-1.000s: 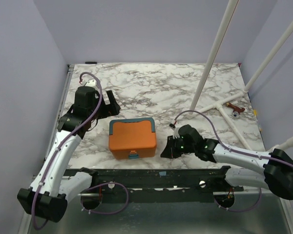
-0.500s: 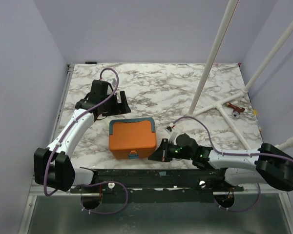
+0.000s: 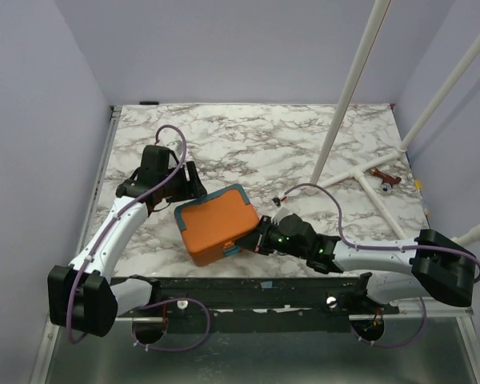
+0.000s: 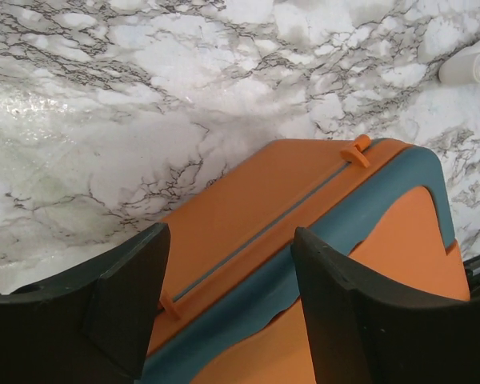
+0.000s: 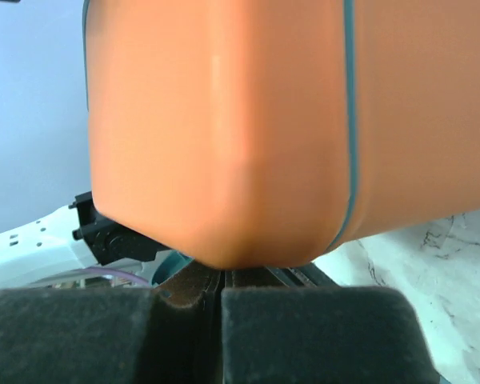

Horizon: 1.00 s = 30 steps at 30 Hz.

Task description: Organize the medicine kit

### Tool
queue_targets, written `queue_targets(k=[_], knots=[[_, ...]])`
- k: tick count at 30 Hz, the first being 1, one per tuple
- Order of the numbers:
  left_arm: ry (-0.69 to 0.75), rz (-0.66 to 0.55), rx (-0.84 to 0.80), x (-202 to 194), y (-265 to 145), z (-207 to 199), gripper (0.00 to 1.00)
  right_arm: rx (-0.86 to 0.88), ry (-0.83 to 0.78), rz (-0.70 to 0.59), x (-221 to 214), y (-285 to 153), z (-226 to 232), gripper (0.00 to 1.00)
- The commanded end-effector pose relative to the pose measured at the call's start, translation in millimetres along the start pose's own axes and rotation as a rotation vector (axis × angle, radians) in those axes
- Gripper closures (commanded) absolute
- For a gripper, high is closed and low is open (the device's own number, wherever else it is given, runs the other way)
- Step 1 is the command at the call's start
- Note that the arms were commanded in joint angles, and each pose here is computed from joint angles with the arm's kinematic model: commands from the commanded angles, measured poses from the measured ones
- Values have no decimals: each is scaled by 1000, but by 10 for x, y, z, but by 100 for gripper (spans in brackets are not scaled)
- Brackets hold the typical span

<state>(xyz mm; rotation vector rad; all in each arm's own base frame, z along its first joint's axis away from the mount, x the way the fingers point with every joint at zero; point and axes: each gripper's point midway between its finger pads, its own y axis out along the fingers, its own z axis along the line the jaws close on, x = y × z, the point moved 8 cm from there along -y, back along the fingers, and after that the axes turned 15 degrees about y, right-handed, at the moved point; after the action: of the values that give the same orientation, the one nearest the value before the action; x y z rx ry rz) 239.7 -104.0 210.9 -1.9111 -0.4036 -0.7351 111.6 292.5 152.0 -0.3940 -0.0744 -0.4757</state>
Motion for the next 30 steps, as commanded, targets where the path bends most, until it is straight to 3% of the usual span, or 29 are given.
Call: queue_targets(k=[1,9,17,25,30], knots=[[-14,31,-27,-210,-127,-61,35,-7,-51,-178,281,120,163,98],[-43,0,5,-454,-291,-51,35,-76,-150,-226,675,316,150,99],[-77,-32,24,-724,-412,-38,35,-110,-208,-188,976,441,41,99],[-130,-105,-29,-803,-620,-153,35,-165,-286,-160,967,268,-56,99],[-113,-162,12,-745,-824,-172,35,-227,-357,-243,1056,38,-6,99]])
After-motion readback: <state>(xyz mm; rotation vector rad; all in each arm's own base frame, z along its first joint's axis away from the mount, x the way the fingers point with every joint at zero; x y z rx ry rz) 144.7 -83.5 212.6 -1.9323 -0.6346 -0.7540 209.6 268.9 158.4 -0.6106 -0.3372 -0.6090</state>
